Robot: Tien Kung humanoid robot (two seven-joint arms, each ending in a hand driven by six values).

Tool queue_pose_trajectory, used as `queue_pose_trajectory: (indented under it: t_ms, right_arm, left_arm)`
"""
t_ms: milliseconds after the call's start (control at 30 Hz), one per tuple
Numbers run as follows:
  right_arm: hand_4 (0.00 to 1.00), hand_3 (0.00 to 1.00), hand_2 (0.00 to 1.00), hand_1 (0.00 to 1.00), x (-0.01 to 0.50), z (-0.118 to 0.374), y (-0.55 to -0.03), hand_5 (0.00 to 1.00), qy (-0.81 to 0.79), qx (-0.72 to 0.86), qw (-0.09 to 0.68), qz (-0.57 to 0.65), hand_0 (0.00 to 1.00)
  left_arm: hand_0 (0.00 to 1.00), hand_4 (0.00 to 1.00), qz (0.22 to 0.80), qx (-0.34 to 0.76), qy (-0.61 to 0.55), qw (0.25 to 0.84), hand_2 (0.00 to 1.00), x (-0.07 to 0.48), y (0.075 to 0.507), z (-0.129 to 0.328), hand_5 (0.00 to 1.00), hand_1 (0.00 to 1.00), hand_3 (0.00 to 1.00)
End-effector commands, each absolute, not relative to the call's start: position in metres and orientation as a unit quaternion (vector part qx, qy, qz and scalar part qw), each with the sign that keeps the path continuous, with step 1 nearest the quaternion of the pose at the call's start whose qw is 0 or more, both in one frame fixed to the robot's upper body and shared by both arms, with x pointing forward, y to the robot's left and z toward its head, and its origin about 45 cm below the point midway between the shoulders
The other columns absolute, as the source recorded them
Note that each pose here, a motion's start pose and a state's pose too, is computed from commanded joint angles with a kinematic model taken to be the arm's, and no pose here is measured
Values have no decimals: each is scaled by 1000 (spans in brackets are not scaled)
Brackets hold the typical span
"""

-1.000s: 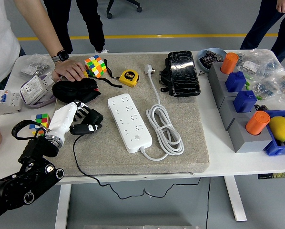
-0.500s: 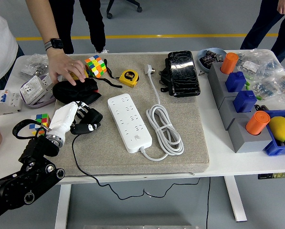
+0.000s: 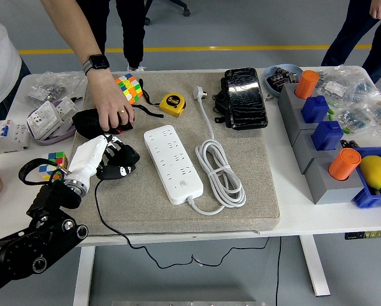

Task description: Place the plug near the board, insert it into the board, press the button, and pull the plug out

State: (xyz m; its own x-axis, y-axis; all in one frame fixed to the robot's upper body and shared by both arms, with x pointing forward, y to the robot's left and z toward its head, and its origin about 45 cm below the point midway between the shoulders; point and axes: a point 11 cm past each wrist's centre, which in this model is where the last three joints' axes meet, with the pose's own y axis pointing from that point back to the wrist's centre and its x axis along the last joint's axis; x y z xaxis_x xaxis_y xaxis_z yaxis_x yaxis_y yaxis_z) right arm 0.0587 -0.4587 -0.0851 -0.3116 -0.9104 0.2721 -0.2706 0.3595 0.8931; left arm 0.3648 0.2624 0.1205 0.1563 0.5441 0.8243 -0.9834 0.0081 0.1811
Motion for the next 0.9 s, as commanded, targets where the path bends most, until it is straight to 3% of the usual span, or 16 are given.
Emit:
queue_pose_trajectory:
  t_ms: [900]
  right_arm:
    - [915, 538, 626, 648, 59, -85, -459, 475, -711, 416, 418, -384, 568]
  left_arm:
    - [261, 787, 564, 288, -289, 718, 434, 365, 242, 140, 2, 419, 542]
